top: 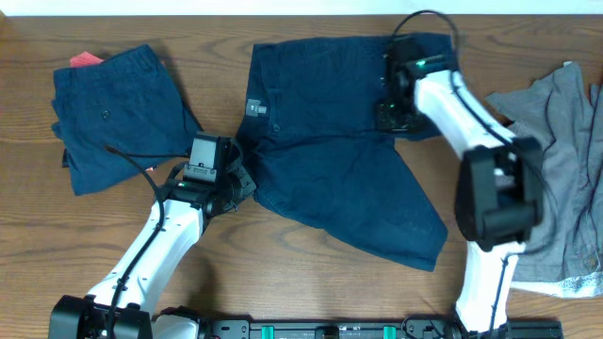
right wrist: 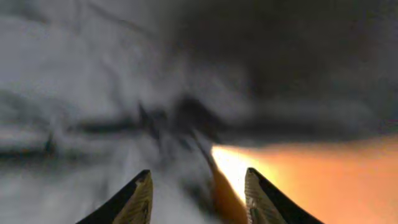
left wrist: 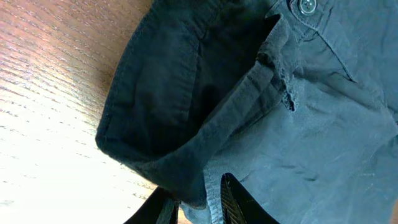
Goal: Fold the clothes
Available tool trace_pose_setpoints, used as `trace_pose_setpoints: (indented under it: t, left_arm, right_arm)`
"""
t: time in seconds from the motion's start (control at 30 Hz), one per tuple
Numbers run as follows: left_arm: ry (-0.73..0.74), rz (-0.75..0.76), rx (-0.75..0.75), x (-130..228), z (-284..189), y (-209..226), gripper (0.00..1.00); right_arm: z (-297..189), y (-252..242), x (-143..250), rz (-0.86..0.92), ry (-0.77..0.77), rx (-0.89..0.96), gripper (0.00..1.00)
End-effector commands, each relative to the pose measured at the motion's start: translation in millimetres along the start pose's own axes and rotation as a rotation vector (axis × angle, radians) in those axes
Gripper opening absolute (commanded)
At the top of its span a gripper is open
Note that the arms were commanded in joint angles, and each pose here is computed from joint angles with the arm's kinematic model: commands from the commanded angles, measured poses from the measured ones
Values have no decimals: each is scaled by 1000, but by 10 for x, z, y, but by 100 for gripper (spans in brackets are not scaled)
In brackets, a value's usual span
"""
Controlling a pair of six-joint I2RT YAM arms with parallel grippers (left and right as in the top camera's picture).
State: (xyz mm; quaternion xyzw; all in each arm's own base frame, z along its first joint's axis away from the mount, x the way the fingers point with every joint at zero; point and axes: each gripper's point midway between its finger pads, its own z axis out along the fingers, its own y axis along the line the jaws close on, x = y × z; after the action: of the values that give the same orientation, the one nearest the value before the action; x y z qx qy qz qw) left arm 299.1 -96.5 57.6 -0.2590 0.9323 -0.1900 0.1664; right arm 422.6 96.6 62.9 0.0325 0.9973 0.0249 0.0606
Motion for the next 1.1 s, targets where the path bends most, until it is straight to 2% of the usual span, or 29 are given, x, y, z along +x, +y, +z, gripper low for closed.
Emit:
trace_pose_setpoints:
  t: [0.0, 0.1, 0.27, 0.57, 0.73, 0.77, 0.87, 1.07]
  left_arm:
    - [-7, 11, -11, -11, 5, 16, 24]
    - [-7, 11, -12, -12, 5, 16, 24]
    - [-4, 54, -14, -6, 5, 23, 24]
    - [8, 52, -25, 23, 4, 51, 25]
    - [8, 52, -26, 23, 4, 51, 25]
    - [9, 51, -26, 25, 4, 53, 25]
    - [10, 51, -27, 28, 4, 56, 25]
    - [21, 48, -38, 55, 3, 83, 25]
  right_arm:
    - [-806, -225, -9, 156, -108, 4, 47]
    - [-1021, -371, 366, 253, -24, 42, 47]
    - [-1089, -441, 900, 390, 77, 74, 45]
    - [-841, -424, 1882, 622, 136, -2, 42]
    - [-541, -502, 2498, 752, 205, 42, 43]
    - [-468, -526, 2607, 784, 217, 55, 43]
    - [-253, -589, 2827, 827, 233, 77, 61]
    - [150, -633, 2941, 836, 206, 54, 68]
